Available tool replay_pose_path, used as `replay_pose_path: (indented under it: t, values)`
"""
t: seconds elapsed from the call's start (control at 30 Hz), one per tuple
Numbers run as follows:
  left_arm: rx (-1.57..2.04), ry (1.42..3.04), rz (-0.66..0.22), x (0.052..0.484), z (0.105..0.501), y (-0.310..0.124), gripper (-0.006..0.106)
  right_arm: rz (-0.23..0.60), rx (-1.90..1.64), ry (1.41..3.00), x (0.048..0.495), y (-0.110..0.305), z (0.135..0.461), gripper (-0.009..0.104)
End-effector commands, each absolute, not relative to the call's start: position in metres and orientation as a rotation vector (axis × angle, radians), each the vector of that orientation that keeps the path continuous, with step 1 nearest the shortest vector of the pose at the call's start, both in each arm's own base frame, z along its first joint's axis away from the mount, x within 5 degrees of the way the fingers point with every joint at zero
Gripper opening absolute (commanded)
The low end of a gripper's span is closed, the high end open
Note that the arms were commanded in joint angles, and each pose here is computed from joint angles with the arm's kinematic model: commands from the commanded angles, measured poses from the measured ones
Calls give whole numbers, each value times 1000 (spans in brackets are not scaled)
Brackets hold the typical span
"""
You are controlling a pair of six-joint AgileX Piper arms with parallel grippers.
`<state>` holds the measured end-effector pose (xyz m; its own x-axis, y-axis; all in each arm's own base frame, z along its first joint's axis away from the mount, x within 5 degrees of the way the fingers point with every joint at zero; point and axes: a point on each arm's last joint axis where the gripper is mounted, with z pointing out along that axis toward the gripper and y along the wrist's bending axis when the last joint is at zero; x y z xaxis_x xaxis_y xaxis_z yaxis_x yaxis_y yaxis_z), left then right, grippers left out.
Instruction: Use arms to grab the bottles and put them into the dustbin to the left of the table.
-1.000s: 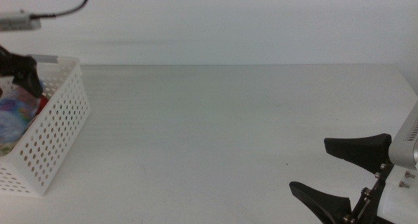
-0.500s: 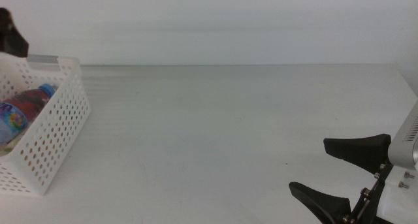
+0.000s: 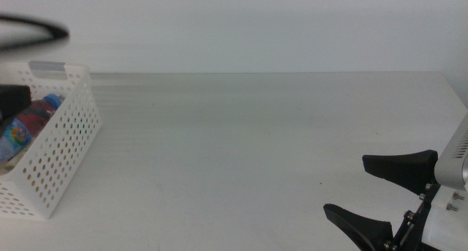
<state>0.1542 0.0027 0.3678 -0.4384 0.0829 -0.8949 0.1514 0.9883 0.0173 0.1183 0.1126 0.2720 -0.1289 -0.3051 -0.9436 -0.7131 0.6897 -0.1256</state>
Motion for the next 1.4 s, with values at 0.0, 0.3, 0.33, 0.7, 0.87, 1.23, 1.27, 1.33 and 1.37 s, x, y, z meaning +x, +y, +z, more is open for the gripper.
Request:
replay_pose_path:
  t: [0.0,0.3,0.33,0.7,0.87,1.23,1.27,1.33,1.37]
  values:
    - [115,1863,-82,148,377,1,90,438,-790,1618,120,114,288,67]
    - [260,1741,-60,146,360,-19,90,438,-790,1618,120,114,288,67]
    - [264,1724,-63,146,361,-20,90,438,-790,1618,120,114,288,67]
    - [207,1707,-154,146,364,-24,90,438,-790,1618,120,114,288,67]
    - [204,1705,-156,146,364,-24,90,438,-790,1618,120,114,288,67]
    - [219,1690,-46,140,366,-19,90,438,-790,1618,120,114,288,67]
    - [197,1695,-55,140,366,-19,90,438,-790,1618,120,114,288,67]
    - [148,1703,-83,140,366,-18,90,438,-790,1618,120,114,288,67]
    - [126,1705,-98,140,366,-18,90,438,-790,1618,120,114,288,67]
